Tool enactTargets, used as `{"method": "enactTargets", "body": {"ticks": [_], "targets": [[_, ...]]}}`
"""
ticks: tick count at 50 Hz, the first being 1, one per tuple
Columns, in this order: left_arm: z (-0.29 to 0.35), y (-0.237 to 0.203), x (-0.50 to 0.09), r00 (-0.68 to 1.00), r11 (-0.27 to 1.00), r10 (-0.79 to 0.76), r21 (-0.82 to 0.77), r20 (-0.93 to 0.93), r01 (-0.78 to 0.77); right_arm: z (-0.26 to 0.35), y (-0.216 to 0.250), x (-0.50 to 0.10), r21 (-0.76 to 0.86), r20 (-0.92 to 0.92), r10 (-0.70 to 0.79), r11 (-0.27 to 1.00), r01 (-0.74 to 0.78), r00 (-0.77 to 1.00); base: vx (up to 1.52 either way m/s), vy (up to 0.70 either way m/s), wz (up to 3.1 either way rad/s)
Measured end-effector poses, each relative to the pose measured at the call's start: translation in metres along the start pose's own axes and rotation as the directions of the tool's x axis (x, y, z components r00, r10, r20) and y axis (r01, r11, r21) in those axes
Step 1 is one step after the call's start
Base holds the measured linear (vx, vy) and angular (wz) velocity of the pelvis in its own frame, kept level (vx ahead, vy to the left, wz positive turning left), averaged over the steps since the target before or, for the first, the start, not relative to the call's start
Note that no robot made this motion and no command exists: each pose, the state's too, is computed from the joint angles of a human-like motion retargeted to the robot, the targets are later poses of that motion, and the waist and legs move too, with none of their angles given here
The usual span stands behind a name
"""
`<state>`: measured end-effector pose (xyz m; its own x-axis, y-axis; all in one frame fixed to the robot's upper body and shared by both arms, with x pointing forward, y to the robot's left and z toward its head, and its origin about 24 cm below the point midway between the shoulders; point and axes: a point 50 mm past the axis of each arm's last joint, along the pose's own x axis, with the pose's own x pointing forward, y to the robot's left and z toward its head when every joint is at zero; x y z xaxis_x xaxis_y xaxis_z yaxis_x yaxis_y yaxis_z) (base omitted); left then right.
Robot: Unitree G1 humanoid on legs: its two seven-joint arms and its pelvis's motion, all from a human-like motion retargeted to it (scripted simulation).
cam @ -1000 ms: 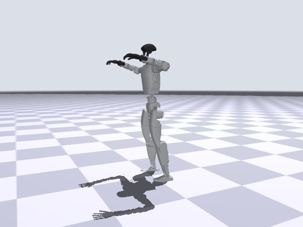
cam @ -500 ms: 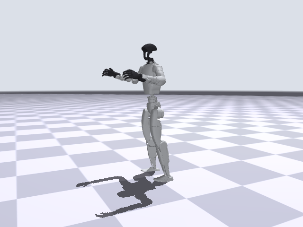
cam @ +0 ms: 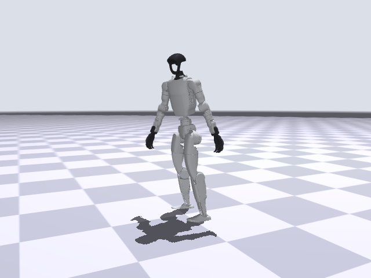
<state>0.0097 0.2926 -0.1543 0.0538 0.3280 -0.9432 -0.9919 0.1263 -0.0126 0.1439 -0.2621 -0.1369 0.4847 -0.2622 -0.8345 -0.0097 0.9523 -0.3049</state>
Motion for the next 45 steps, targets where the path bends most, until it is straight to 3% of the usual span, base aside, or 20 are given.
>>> {"method": "enactTargets", "body": {"ticks": [5, 8, 11, 16, 20, 25, 28, 30, 32, 38, 45], "targets": [[0.090, 0.041, -0.017, 0.961, 0.966, 0.163, -0.236, 0.222, -0.109, -0.033, -0.027, -0.009, 0.275, -0.085, -0.180, 0.941, 0.197, 0.980, 0.00, 0.00, -0.04], [0.168, 0.044, -0.046, 0.875, 0.933, 0.199, -0.359, 0.442, -0.031, -0.049, -0.047, -0.016, 0.390, -0.145, -0.281, 0.865, 0.316, 0.949, 0.00, 0.01, -0.25], [0.252, 0.035, -0.098, 0.710, 0.904, 0.186, -0.402, 0.679, 0.148, -0.063, -0.066, -0.023, 0.460, -0.200, -0.349, 0.792, 0.402, 0.916, -0.01, 0.01, -0.31], [0.361, -0.002, -0.240, 0.258, 0.867, 0.081, -0.196, 0.963, 0.458, -0.081, -0.085, -0.033, 0.565, -0.272, -0.392, 0.674, 0.475, 0.879, -0.02, 0.01, -0.32], [0.395, -0.033, -0.377, -0.159, 0.854, -0.038, 0.115, 0.987, 0.507, -0.087, -0.088, -0.036, 0.668, -0.301, -0.375, 0.573, 0.475, 0.877, -0.03, 0.01, -0.28], [0.378, -0.050, -0.523, -0.525, 0.927, -0.179, 0.321, 0.832, 0.193, -0.074, -0.080, -0.028, 0.807, -0.266, -0.321, 0.442, 0.392, 0.909, -0.03, 0.01, -0.30], [0.354, -0.060, -0.582, -0.628, 0.959, -0.275, 0.254, 0.728, -0.126, -0.060, -0.073, -0.020, 0.873, -0.230, -0.287, 0.362, 0.327, 0.930, -0.03, 0.02, -0.44], [0.320, -0.099, -0.638, -0.685, 0.927, -0.363, 0.166, 0.632, -0.337, -0.055, -0.053, -0.015, 0.922, -0.237, -0.232, 0.251, 0.294, 0.943, -0.04, 0.02, -0.61], [0.310, -0.157, -0.621, -0.638, 0.850, -0.488, 0.159, 0.595, -0.502, -0.067, -0.073, -0.022, 0.935, -0.277, -0.277, 0.141, 0.325, 0.920, -0.02, 0.04, -0.82], [0.299, -0.229, -0.553, -0.367, 0.498, -0.740, 0.092, 0.564, -0.862, -0.012, -0.107, -0.014, 0.984, -0.170, -0.321, -0.005, 0.178, 0.932, -0.03, 0.03, -0.99], [0.307, -0.240, -0.505, 0.033, 0.086, -0.796, 0.167, 0.605, -0.982, 0.085, -0.122, -0.009, 0.969, -0.020, -0.288, -0.241, -0.052, 0.958, -0.06, 0.02, -0.89]]}}
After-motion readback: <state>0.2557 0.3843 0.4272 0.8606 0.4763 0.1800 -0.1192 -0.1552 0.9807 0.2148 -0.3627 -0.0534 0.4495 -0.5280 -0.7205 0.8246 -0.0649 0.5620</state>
